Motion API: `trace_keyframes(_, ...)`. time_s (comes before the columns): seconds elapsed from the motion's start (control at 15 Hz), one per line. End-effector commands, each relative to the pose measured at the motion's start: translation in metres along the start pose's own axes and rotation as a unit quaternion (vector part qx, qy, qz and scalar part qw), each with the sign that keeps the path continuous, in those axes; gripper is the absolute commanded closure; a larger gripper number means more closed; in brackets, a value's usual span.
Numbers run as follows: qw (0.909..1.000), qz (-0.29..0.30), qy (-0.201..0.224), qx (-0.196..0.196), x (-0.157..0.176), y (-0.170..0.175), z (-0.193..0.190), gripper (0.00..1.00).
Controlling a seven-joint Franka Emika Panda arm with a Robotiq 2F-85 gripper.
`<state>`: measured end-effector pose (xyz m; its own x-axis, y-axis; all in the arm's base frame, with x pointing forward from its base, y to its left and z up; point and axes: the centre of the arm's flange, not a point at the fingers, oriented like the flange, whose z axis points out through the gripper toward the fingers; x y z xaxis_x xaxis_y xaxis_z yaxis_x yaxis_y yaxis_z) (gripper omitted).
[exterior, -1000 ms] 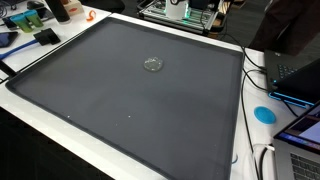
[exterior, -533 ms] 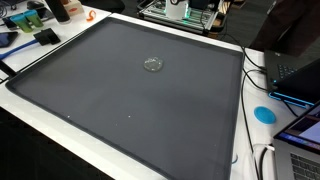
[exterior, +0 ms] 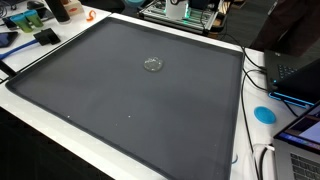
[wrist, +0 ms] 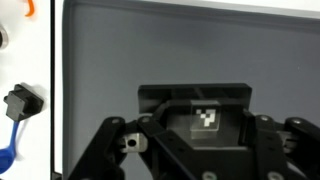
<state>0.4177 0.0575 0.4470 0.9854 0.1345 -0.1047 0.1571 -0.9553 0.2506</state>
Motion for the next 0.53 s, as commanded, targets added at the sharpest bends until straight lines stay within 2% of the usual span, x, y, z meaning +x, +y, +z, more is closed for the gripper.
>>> trace_keyframes(0.0, 0.9994, -0.024, 0.006, -0.026, 0.031, -0.053, 0.025, 0.69)
trace_keyframes(0.47, 0.9947, -0.079, 0.005, -0.066, 0.064, -0.134, 0.063, 0.69)
